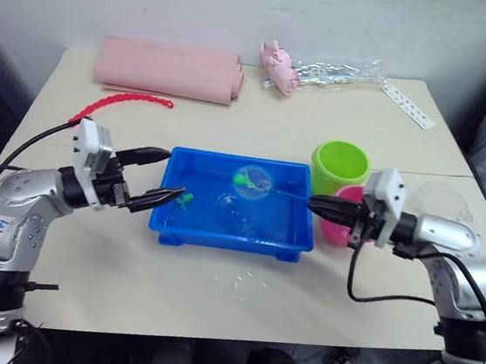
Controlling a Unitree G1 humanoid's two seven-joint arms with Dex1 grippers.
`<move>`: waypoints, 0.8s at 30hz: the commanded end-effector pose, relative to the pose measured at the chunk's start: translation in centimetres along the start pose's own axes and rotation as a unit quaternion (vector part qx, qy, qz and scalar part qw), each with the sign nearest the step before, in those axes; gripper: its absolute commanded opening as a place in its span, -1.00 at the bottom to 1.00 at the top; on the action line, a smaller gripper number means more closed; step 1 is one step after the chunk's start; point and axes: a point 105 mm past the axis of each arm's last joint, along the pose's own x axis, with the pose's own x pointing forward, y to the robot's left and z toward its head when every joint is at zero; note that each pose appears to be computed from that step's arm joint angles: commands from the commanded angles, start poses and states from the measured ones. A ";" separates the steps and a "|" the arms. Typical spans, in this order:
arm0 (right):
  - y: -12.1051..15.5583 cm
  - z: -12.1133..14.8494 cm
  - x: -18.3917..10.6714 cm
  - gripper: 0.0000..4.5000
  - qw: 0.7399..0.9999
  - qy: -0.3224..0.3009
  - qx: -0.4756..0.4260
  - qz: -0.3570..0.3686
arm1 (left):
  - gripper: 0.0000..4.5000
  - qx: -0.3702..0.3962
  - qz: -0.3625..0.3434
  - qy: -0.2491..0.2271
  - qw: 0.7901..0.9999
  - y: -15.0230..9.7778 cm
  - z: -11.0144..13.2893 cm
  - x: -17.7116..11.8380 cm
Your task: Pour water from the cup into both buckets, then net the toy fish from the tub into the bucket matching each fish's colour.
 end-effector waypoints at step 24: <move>-9.0 2.2 -10.1 -1.00 0.969 0.042 -0.107 -0.221 | 0.98 0.005 -0.040 -0.091 0.995 -0.8 4.2 6.7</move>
